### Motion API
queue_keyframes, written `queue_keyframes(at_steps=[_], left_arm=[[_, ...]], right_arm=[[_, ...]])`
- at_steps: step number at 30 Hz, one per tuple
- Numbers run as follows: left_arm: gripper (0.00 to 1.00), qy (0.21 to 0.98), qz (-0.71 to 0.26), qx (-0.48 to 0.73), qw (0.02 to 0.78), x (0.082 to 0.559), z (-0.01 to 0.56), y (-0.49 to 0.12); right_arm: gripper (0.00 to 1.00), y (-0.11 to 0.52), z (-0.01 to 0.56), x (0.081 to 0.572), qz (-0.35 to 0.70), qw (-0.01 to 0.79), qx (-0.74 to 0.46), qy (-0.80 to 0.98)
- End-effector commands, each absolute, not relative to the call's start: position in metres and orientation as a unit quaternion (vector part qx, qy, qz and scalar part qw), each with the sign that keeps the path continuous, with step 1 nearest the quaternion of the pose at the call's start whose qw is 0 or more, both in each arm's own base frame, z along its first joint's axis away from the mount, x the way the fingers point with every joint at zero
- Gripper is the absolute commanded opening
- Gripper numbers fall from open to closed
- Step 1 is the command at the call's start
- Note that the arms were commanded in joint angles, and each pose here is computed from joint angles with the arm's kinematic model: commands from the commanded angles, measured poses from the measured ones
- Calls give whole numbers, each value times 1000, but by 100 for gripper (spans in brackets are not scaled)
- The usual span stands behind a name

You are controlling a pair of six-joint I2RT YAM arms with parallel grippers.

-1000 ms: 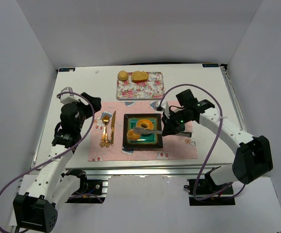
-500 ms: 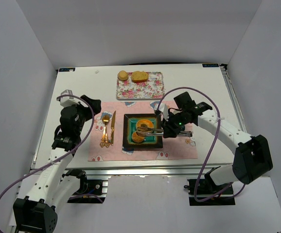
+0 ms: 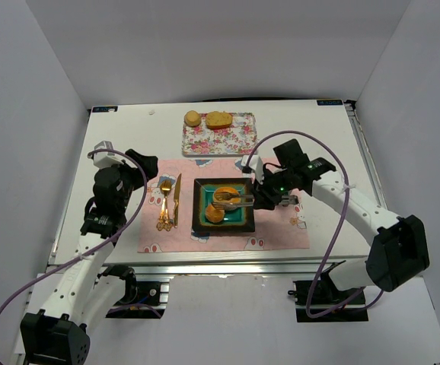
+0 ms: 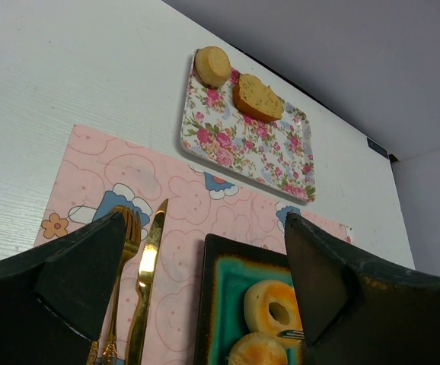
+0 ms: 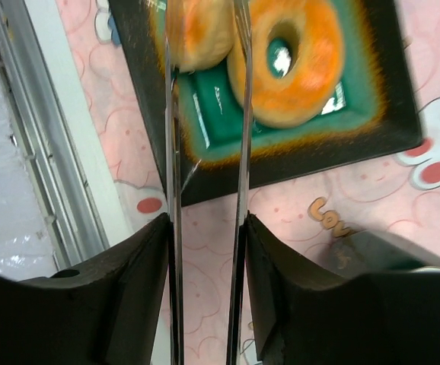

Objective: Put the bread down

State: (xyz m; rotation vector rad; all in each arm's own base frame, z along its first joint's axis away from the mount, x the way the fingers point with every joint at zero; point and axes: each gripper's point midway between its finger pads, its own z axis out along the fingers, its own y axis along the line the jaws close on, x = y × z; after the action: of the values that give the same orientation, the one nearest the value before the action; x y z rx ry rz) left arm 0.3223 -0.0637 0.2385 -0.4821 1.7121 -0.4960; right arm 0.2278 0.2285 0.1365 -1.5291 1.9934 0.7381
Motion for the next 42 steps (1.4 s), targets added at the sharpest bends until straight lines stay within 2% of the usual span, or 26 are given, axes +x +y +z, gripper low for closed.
queue_keyframes(at_steps=[1,9,11,12,14,15,16,17,18,19,22,24,25,26,27,29,31,34,35,38,40,42], left_arm=[[94,738,-222,-200,606,322,244,-67],[93,737,-227,-195,607,325,247,-70],[91,738,-230,-192,605,326,246,-72],[89,738,-232,-191,604,326,246,-73],[66,741,-242,-184,599,327,243,-78],[55,744,-245,-181,595,328,242,-80],[25,737,-254,-175,601,330,246,-83],[8,741,-258,-171,597,331,244,-86],[0,743,-258,-173,594,333,241,-86],[0,745,-271,-160,588,332,241,-93],[0,758,-284,-143,570,335,231,-103],[7,773,-295,-129,547,337,219,-112],[14,780,-297,-124,536,337,214,-116],[24,788,-299,-120,525,337,208,-120],[44,794,-302,-104,517,336,205,-128],[67,811,-295,-85,498,338,193,-136],[77,832,-287,-69,470,334,177,-147],[82,844,-272,-46,459,333,170,-156],[82,846,-268,-41,459,333,169,-158],[83,850,-263,-33,456,332,166,-164],[83,849,-261,-34,458,332,164,-165],[83,849,-262,-36,457,331,162,-167]], right_arm=[[48,243,186,250,261,344,-564,703],[44,247,226,279,248,410,-537,694],[40,236,238,300,238,433,-500,711],[35,231,245,311,241,444,-467,726],[30,201,249,343,228,456,-400,762],[23,190,252,358,232,460,-359,778],[19,177,252,369,228,463,-332,790],[13,145,251,387,208,471,-285,809],[4,129,249,395,201,473,-257,819],[0,113,243,405,190,473,-221,831],[0,50,210,419,134,474,-138,859],[0,22,186,420,103,470,-102,871],[0,4,157,414,61,450,-71,888],[0,-4,152,420,38,467,-58,882],[0,-13,138,420,18,462,-39,886],[0,-30,112,416,-24,459,-13,888],[0,-34,87,410,-33,438,-18,898],[11,-34,53,397,-39,404,-44,913],[24,-35,48,395,-44,398,-57,914],[42,-38,27,386,-49,368,-79,925],[47,-39,22,383,-45,355,-83,930],[59,-39,21,383,-44,353,-90,930]])
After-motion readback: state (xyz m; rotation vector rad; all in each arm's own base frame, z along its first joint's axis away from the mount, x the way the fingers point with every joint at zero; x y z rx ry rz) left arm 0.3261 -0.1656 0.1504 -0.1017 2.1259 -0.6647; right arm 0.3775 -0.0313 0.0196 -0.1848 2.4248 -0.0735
